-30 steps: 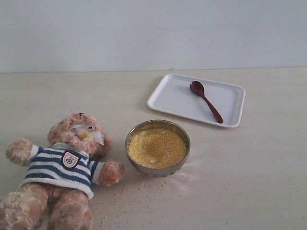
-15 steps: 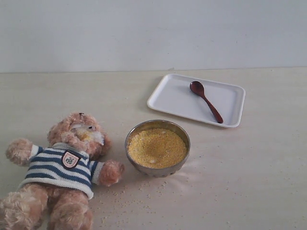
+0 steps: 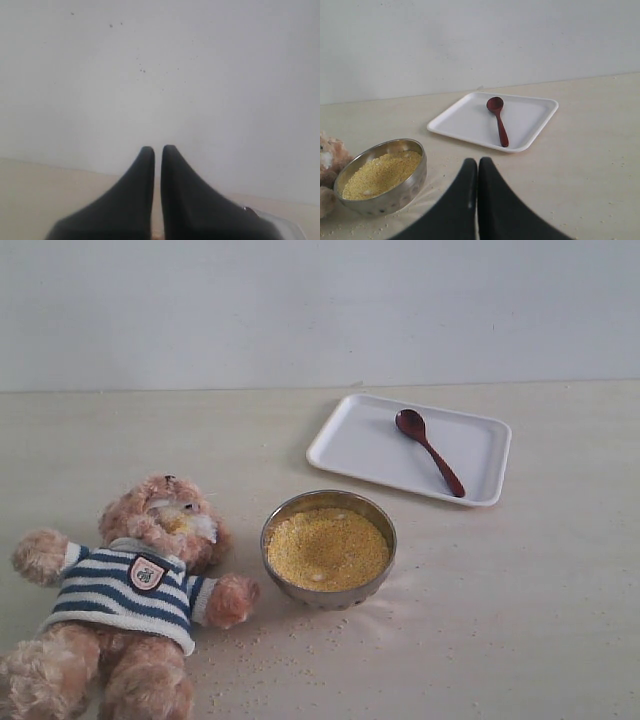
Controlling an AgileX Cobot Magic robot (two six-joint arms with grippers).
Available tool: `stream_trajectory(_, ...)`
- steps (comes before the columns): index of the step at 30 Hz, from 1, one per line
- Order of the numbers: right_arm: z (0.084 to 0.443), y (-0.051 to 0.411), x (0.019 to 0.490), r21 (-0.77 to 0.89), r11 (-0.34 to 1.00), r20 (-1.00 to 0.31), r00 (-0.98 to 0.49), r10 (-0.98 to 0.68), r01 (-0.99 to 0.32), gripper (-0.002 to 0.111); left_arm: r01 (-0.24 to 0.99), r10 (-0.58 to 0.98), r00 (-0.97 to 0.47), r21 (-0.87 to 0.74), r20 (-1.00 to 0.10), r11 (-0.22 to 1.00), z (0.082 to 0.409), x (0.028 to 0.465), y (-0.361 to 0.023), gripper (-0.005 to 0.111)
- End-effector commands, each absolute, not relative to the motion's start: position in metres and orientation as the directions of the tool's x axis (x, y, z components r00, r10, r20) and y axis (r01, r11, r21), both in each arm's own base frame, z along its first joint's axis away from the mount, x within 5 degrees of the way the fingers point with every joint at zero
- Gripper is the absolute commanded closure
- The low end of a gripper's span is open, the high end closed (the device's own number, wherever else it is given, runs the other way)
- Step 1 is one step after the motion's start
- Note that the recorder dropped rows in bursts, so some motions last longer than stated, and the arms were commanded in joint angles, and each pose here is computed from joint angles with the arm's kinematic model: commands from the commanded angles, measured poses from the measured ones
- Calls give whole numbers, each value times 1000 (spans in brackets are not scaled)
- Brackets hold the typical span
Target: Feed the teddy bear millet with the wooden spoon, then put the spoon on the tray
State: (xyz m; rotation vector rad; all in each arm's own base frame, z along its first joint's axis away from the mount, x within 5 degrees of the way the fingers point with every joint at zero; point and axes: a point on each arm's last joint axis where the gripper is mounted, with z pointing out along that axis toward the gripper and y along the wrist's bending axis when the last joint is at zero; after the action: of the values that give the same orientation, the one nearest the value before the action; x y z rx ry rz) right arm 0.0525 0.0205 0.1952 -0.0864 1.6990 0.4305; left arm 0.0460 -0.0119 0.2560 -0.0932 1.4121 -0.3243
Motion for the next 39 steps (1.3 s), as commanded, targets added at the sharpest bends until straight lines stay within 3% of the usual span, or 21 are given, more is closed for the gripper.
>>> stream_trajectory(1, 196, 20, 52, 229, 928, -968, -171, 184, -295, 108, 148, -324, 81, -310, -943, 939, 239, 50, -11, 102)
stream_trajectory(9, 196, 20, 52, 226, 928, -968, -170, 182, -295, 108, 117, -355, -3, -353, -935, 928, 209, 56, -10, 102)
stream_trajectory(30, 196, 20, 52, 229, 928, -968, -171, 184, -295, 108, 121, -379, -5, -377, -925, 918, 209, 56, -10, 102)
stream_trajectory(39, 196, 20, 52, 229, 928, -968, -171, 184, -295, 108, 85, -467, -51, -469, -883, 879, 205, 56, -9, 102)
